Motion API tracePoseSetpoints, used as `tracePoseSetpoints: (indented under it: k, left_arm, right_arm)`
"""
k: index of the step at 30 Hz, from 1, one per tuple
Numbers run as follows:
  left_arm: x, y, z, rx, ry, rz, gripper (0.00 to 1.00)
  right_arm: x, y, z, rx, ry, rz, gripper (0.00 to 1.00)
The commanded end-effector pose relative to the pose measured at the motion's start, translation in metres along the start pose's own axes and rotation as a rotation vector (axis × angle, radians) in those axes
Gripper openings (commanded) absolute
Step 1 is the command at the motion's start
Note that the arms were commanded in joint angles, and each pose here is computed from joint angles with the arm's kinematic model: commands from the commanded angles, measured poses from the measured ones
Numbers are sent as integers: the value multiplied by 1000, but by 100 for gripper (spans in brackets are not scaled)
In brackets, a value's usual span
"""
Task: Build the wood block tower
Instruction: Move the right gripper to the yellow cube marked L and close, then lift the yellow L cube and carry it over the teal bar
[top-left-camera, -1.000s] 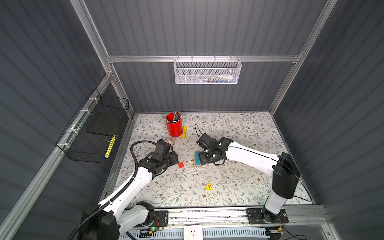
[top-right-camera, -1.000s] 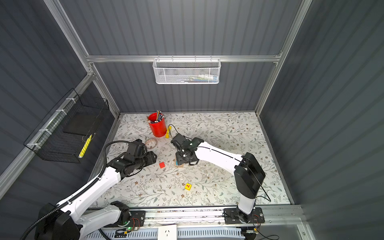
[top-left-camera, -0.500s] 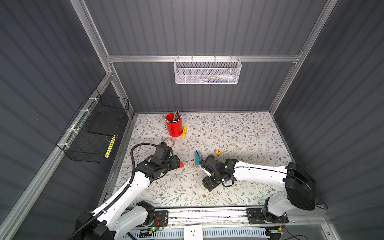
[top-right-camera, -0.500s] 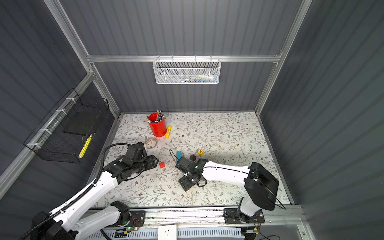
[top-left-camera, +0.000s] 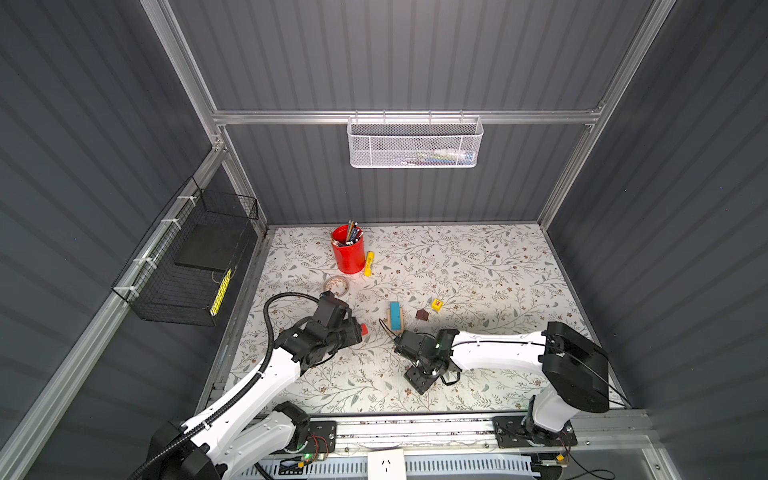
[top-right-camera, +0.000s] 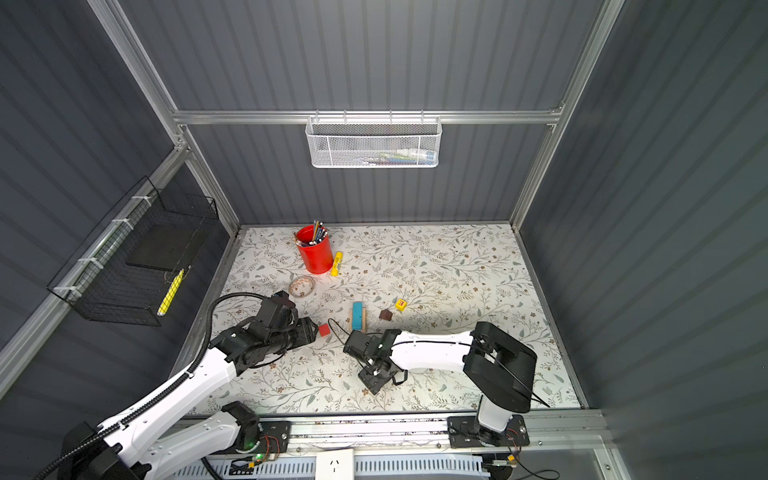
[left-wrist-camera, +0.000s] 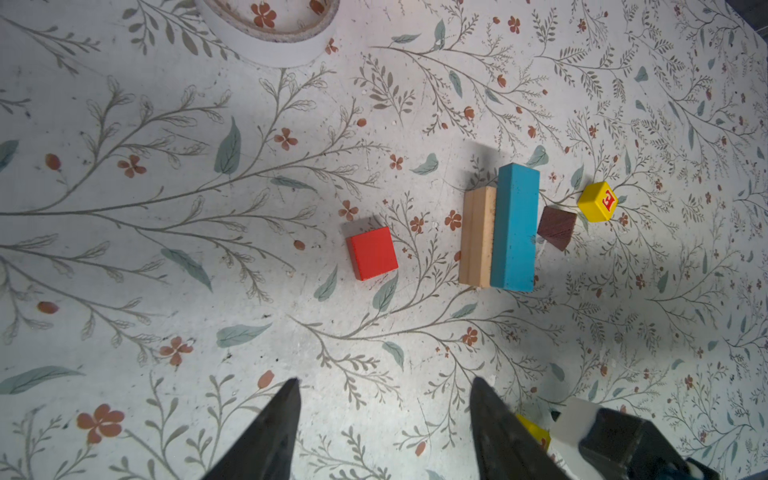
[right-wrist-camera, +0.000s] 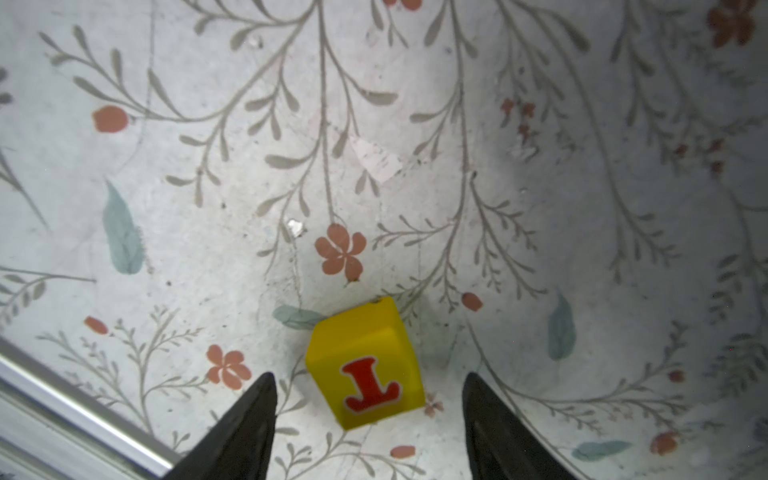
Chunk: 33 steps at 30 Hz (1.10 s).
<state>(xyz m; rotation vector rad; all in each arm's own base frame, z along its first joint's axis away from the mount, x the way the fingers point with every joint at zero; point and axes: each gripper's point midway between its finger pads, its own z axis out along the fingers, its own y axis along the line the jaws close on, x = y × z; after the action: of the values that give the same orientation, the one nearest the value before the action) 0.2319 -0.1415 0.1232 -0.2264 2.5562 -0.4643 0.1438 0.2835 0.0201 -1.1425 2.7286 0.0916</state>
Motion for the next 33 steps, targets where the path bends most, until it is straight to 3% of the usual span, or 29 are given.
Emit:
tracePoseSetpoints:
  k: [1,14,23,33]
  left_arm:
    - [4,9,-1,-35,1,-5,65]
    - [1,11,-2,-54,-9,4,66]
    - [-1,10,-1,-57,-10,8,67]
    - [-2,10,-2,-61,-16,10,67]
  right_arm:
    - [-1,-12,3,77,8,-2,67]
    - [-6,-22,11,68,54,97,48]
    - [-5,-7,2,-30,55,189,43]
    - [-7,-14,4,11,44,216,34]
